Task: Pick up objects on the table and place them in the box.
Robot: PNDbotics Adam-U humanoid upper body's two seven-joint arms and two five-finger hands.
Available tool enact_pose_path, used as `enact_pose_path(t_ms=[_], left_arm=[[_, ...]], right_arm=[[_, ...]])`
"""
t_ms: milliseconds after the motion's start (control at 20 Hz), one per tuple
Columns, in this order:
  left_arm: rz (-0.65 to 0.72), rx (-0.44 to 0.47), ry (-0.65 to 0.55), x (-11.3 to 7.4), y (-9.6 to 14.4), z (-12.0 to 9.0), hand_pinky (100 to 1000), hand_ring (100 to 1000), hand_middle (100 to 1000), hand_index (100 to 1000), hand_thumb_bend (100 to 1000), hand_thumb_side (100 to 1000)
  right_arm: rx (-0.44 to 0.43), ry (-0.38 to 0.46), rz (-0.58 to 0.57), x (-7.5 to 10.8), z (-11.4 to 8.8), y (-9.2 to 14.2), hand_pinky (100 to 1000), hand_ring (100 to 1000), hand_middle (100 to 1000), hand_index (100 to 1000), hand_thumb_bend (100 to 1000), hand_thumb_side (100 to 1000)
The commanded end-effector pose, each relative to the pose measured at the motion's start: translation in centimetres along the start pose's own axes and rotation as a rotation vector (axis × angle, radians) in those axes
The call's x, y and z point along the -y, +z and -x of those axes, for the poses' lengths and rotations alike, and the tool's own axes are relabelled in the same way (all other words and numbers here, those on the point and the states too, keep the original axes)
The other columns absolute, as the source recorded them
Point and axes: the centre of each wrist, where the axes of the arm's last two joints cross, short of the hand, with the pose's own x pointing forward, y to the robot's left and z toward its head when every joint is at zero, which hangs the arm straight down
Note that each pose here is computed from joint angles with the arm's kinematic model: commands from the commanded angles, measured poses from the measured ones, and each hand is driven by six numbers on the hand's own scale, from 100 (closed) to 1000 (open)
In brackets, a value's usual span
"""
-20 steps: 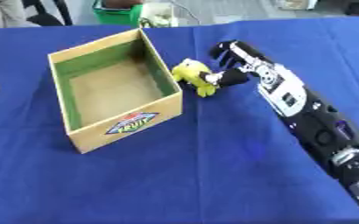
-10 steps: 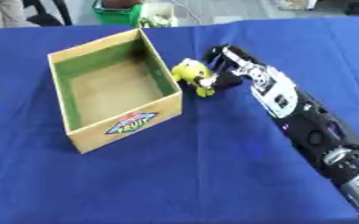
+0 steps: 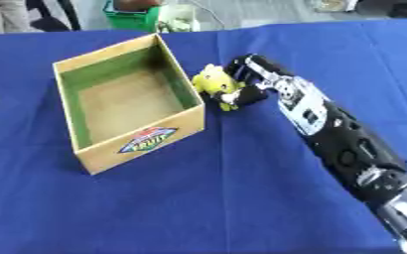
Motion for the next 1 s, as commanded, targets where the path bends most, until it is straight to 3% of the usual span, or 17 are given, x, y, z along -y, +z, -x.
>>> enact_pose_path(t_ms=[50,150,200,550,800,1000], left_arm=[[0.005,0.02,-0.013,-0.3,-0.3,-0.5,508,650,610,652,724,180],[0.005,0.021,-0.013,-0.3,-0.3,-0.6,508,650,610,652,725,180],[0.005,0.021,-0.013,-0.3,-0.3,-0.6,508,650,609,652,724,180],[0.004,0.021,-0.013,-0.4,-0.3,-0.5,508,649,609,652,725,180],[0.003,0.022,-0.014,-0.4,-0.3,-0.6,508,649,609,652,726,180],[0.002,0.023,-0.015,-0.4,-0.3,-0.6,508,649,609,652,726,179]], right_arm=[[0.004,0.065,0.004,0.9,-0.3,-0.2,657,677,660,759,372,246],[0.005,0.107,-0.007,0.9,-0.4,-0.2,656,670,627,713,346,178],[0.005,0.128,-0.009,0.9,-0.5,-0.2,652,656,582,669,307,103],[0.003,0.23,0.073,1.2,-0.7,-0.1,566,533,307,361,100,100],[0.013,0.246,0.176,1.6,-0.8,0.1,507,461,182,234,100,100],[0.027,0.239,0.238,2.5,-1.0,0.4,497,447,166,219,100,100]])
